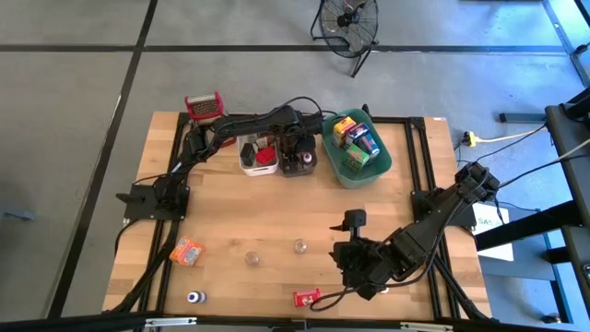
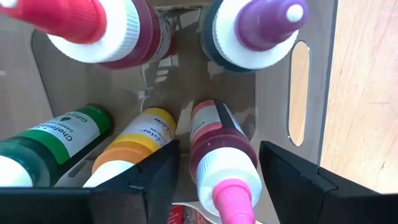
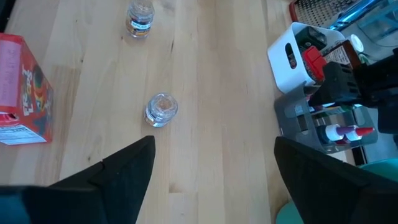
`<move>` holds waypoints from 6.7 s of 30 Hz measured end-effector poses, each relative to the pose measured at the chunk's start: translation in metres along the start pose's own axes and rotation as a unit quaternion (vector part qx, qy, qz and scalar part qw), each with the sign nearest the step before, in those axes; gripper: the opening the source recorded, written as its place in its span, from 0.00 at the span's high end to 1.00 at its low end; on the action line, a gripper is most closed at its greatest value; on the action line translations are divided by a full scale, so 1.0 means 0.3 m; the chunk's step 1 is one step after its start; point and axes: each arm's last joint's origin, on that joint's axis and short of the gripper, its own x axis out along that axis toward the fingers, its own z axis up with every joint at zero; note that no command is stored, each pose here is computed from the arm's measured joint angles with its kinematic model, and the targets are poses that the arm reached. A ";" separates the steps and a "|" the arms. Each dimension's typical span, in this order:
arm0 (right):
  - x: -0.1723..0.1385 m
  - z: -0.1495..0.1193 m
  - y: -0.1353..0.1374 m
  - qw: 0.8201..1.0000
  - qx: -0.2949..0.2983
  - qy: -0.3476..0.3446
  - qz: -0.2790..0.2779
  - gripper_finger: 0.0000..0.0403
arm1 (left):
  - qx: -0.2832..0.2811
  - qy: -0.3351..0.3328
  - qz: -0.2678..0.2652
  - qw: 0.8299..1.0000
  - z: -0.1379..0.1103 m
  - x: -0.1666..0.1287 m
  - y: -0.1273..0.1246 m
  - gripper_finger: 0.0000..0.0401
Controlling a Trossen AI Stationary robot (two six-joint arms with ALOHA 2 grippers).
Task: Pick & Place Kitchen Items
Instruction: Put the pink cereal box into the right green bin
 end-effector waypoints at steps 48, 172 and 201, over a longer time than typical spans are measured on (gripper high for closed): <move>-0.017 -0.015 0.018 1.000 0.004 0.005 0.007 0.17 | 0.007 -0.095 0.060 0.994 -0.214 -0.571 -0.418 0.47; 0.417 0.097 0.204 0.871 -0.121 -0.050 0.474 0.17 | 0.134 -0.282 0.314 0.897 -0.748 -0.251 -1.223 0.47; 0.410 0.109 0.210 0.858 -0.119 -0.069 0.495 0.17 | 0.134 -0.280 0.312 0.898 -0.748 -0.251 -1.223 0.47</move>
